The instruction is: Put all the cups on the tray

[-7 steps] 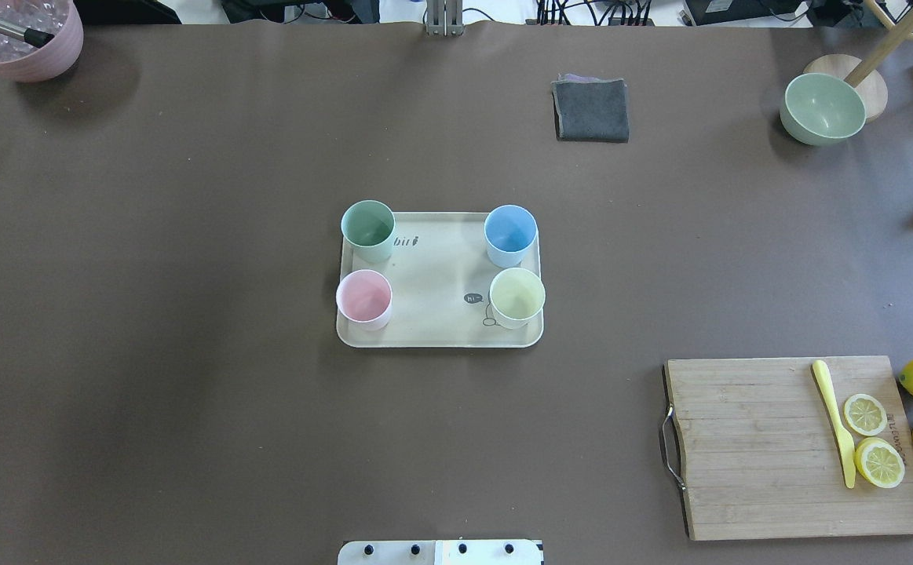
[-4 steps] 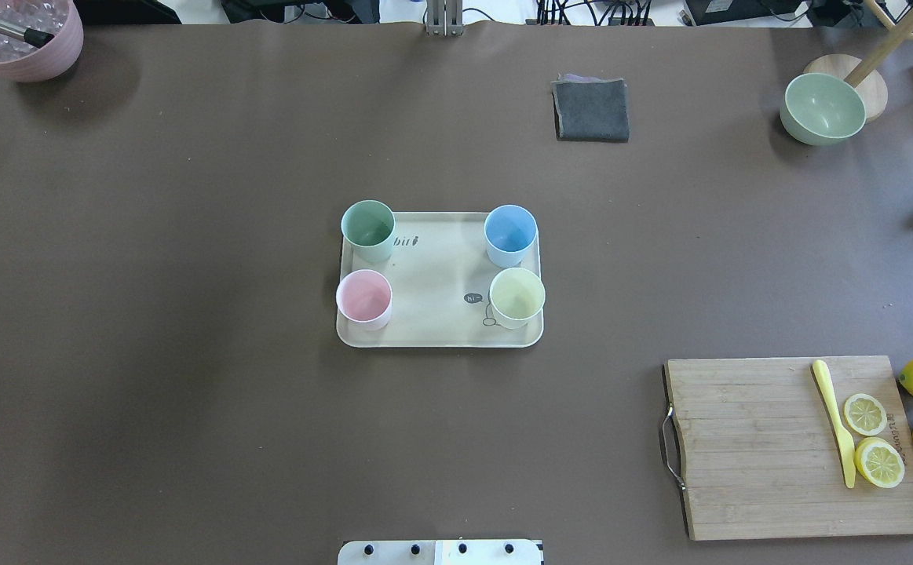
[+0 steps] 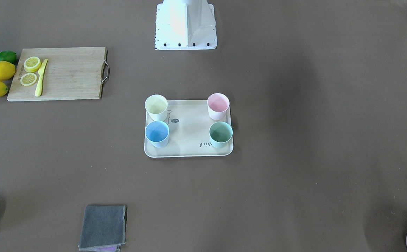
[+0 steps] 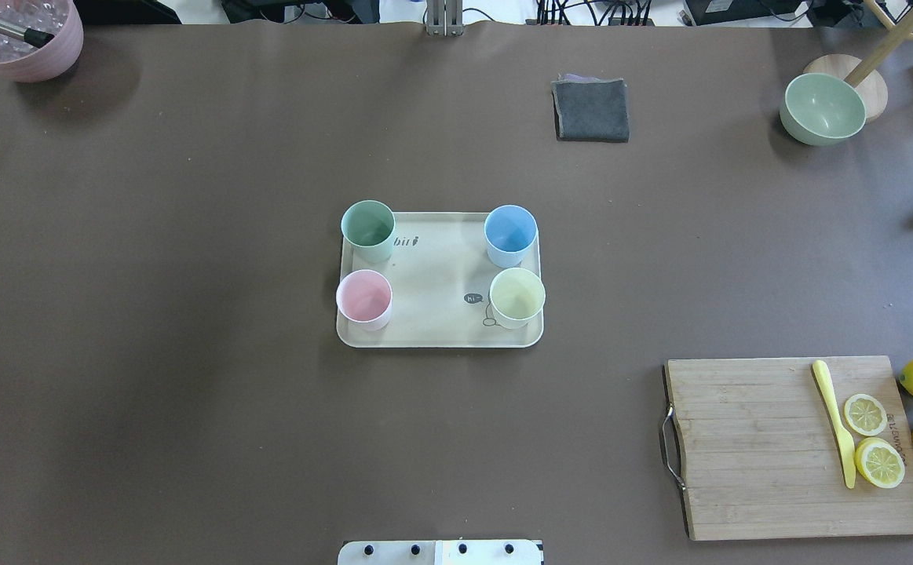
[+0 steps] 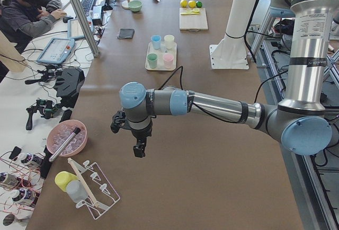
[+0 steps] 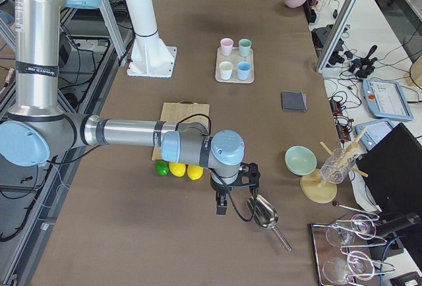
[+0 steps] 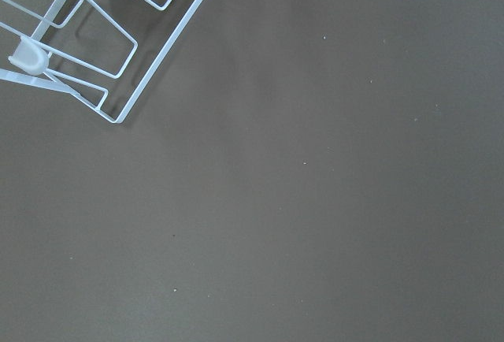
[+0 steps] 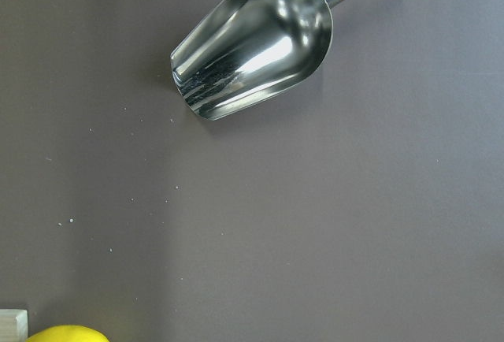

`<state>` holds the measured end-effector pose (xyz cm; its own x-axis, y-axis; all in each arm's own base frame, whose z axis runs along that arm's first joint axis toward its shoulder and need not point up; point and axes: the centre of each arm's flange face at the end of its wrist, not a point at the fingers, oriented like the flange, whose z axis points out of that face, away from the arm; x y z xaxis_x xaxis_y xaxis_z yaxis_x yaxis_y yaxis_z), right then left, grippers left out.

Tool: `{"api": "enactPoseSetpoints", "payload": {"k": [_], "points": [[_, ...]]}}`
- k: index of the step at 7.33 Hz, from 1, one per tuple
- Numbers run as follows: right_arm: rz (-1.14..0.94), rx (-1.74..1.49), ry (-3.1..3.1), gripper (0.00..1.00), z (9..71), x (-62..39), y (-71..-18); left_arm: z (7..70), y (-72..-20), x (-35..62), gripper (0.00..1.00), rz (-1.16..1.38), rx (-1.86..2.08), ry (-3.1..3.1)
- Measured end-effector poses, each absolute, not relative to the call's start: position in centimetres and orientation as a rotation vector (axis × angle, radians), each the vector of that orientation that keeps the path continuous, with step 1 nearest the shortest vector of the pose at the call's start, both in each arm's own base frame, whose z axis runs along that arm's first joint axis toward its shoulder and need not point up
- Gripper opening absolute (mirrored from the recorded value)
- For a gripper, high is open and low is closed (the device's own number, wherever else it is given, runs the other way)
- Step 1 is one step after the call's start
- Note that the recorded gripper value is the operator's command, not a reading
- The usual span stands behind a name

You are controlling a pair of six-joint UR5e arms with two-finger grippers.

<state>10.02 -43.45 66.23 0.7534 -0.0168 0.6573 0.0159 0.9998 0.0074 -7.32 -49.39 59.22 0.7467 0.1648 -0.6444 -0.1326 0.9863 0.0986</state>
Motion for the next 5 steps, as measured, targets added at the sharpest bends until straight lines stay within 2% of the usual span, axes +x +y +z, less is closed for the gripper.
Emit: {"api": "enactPoseSetpoints", "payload": {"k": [5], "points": [[-0.019,0.000,-0.724,1.00,66.32,9.94,-43.09,59.35,-49.19,-7.32,0.98,0.159,0.044,0.710]]}}
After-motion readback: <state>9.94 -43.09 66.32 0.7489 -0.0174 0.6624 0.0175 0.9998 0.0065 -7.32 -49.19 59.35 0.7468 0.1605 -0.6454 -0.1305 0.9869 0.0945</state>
